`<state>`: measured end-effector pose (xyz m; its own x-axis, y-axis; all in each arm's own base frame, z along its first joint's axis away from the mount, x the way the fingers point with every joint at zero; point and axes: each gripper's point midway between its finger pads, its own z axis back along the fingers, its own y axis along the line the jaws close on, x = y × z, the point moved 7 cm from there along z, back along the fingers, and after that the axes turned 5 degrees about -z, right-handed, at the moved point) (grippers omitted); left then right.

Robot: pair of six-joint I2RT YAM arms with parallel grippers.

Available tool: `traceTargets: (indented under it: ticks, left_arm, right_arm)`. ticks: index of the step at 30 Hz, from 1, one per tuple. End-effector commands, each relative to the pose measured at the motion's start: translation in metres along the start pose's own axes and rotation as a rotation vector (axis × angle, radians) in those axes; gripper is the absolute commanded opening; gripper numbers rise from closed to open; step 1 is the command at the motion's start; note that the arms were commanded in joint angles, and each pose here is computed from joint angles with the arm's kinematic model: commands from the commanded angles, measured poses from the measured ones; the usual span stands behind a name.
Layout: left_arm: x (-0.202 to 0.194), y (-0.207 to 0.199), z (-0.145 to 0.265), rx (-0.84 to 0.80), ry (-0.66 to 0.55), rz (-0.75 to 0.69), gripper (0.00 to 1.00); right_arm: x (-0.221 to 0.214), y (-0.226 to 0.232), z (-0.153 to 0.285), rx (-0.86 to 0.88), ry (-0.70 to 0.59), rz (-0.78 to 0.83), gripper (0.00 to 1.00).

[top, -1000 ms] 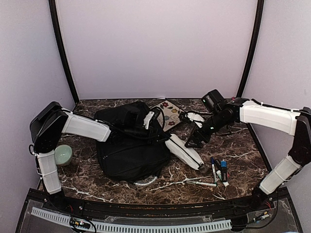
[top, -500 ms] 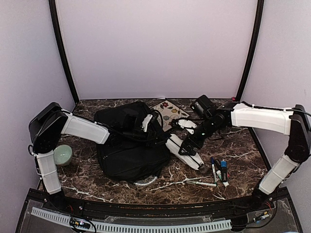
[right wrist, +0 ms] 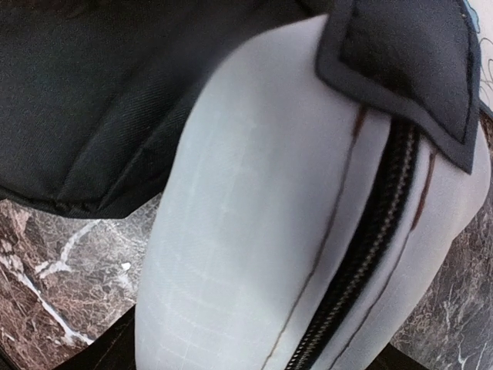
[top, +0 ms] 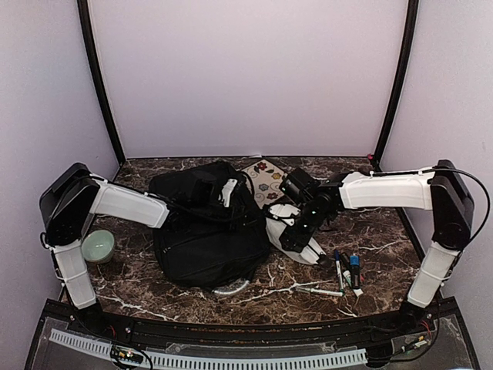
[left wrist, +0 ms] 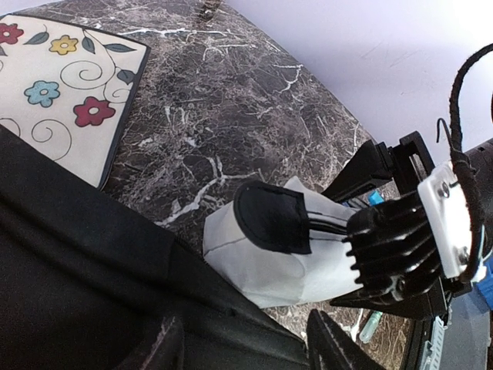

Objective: Pack the student bag
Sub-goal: Grab the pencil case from the center of the board.

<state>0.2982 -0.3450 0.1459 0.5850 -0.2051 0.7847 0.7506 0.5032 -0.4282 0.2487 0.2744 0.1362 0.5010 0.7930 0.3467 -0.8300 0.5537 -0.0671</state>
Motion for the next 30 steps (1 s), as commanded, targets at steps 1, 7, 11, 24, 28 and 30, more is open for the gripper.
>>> traceTargets:
  ticks: [1, 7, 11, 24, 28, 30]
  left_arm:
    - [0.011, -0.01, 0.02, 0.01, -0.042, -0.014, 0.57]
    - [0.008, -0.011, 0.027, 0.022, -0.044, -0.012, 0.57]
    - [0.011, -0.014, 0.034, 0.025, -0.047, -0.03, 0.57]
    - [-0.013, -0.049, 0.074, 0.094, 0.288, -0.28, 0.55]
    - [-0.04, -0.07, 0.08, 0.125, 0.479, -0.347, 0.55]
    - [-0.05, -0.079, 0.08, 0.131, 0.546, -0.371, 0.56]
  right_arm:
    - [0.005, -0.002, -0.003, -0.012, 0.007, -0.036, 0.71]
    - [0.007, -0.007, 0.0, 0.032, -0.01, -0.069, 0.47]
    - [0.008, -0.018, 0.006, 0.056, -0.025, -0.101, 0.2]
    - [0.007, -0.048, 0.061, 0.111, -0.181, -0.142, 0.16]
    - [0.002, -0.061, 0.077, 0.093, -0.239, -0.164, 0.12]
    - [-0.001, -0.067, 0.081, 0.091, -0.248, -0.177, 0.11]
